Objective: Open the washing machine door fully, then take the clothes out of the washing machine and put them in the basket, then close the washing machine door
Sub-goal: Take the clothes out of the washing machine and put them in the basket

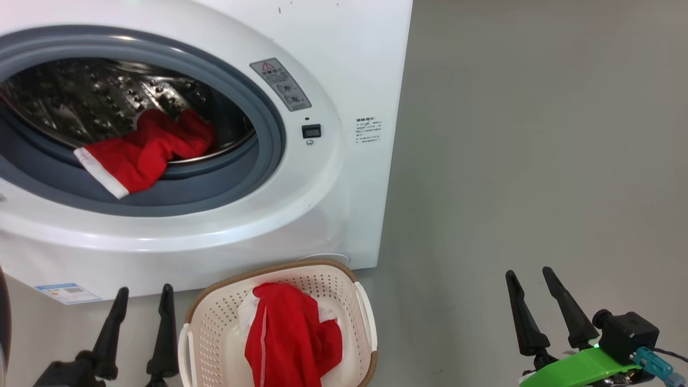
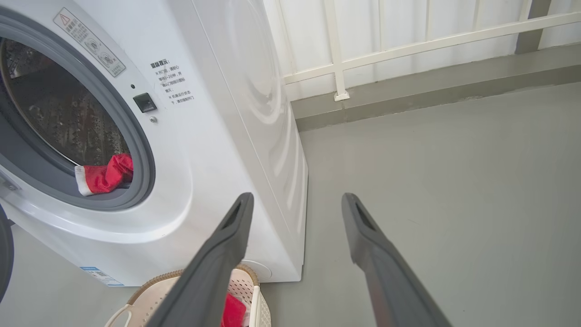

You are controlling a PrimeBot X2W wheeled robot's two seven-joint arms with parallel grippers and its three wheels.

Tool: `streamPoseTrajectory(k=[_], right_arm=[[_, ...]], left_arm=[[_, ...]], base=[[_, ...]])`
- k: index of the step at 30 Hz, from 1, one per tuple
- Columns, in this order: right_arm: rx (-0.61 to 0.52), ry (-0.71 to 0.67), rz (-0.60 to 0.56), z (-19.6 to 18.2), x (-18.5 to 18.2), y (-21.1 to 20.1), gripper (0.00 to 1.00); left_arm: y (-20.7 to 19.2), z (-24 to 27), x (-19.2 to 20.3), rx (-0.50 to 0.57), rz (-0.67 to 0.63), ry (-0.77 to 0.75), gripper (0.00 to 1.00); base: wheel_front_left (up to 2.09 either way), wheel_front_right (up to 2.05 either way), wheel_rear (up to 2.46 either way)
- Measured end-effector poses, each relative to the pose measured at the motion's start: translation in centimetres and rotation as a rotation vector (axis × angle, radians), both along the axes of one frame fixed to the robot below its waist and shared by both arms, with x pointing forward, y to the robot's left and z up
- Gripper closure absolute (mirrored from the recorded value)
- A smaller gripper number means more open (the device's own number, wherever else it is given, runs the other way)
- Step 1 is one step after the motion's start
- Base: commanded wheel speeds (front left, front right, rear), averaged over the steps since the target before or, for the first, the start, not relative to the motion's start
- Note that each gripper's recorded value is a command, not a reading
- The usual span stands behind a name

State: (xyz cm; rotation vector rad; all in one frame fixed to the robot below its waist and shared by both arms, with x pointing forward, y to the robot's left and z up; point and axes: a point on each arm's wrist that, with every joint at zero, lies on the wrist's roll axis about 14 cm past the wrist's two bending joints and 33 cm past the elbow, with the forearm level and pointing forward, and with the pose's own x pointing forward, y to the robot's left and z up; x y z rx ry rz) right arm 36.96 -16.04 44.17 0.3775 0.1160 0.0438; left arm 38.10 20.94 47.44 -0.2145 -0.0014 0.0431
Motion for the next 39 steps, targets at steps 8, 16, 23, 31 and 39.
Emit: streamPoseTrajectory(k=[8, 16, 23, 31, 39], right_arm=[[0.000, -0.004, -0.005, 0.1, 0.0, -0.2, 0.00], [-0.001, 0.012, -0.006, -0.4, 0.2, -0.2, 0.00], [0.000, 0.027, -0.012, -1.0, 0.4, -0.4, 0.00], [0.000, 0.026, -0.013, -1.2, 1.9, -0.4, 0.00], [0.001, 0.044, -0.023, -2.1, 2.9, -0.7, 0.00]], left_arm=[[-0.2, 0.2, -0.4, 0.003, 0.001, -0.006, 0.00], [-0.4, -0.3, -0.1, 0.017, -0.009, 0.008, 0.00], [-1.0, -0.9, 0.8, 0.067, -0.040, 0.028, 0.00], [-1.3, -0.8, 4.4, 0.173, -0.087, 0.019, 0.00], [-1.2, -1.6, 8.8, 0.290, -0.129, 0.036, 0.00]], base=[[0.00, 0.00, 0.00], [0.00, 0.00, 0.00], [0.00, 0.00, 0.00], [0.00, 0.00, 0.00], [0.00, 0.00, 0.00]])
